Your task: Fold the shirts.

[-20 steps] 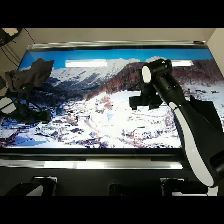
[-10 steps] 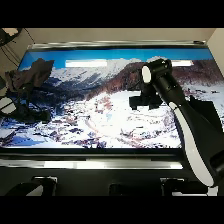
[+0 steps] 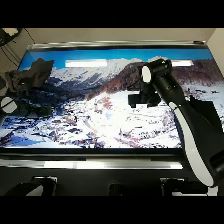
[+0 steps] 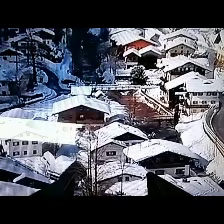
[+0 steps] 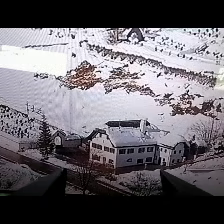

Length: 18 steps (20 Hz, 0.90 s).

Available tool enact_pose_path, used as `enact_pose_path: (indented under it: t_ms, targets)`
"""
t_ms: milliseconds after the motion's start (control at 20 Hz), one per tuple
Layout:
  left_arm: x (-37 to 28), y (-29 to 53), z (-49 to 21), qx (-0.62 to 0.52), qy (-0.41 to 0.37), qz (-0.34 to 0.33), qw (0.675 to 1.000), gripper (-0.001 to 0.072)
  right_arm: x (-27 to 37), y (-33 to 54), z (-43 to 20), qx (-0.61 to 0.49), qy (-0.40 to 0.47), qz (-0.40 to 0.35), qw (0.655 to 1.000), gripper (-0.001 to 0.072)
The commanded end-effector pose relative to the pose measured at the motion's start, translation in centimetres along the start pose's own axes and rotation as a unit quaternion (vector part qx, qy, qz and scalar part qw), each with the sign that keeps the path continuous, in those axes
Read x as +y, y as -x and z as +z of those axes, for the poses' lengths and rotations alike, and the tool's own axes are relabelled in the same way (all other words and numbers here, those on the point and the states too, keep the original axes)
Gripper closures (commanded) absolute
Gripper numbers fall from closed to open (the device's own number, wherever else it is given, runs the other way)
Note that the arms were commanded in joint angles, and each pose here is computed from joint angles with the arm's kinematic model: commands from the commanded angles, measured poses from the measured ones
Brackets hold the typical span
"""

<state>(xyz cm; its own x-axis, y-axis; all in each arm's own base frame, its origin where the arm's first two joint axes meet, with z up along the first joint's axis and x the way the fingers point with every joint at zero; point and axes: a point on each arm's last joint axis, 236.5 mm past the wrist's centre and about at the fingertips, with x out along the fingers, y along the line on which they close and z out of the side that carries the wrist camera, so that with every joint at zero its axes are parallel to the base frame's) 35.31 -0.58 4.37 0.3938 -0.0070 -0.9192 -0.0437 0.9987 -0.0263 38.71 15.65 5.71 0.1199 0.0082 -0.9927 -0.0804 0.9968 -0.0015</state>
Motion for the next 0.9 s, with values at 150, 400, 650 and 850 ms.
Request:
enact_pose_path:
  t_ms: [150,400,650,850]
  targets:
    - [-1.1,-0.7,8.6,-0.167,0.057,-0.025,0.984,0.0012,0.3,0.0,1.2,-0.025,0.001,0.005,1.000,0.0031]
    - [4.1,-5.8,18.5,-0.168,0.137,-0.020,0.976,0.0029,1.3,0.4,4.0,-0.084,0.001,0.027,0.996,0.0032]
    - [15.7,-6.5,28.9,-0.229,0.477,-0.153,0.835,0.0028,1.4,0.3,3.7,-0.078,0.000,0.029,0.997,0.0034]
    - [22.2,-9.0,27.0,-0.217,0.613,-0.225,0.726,0.0019,1.2,0.2,3.0,-0.064,0.000,0.025,0.998,0.0035]
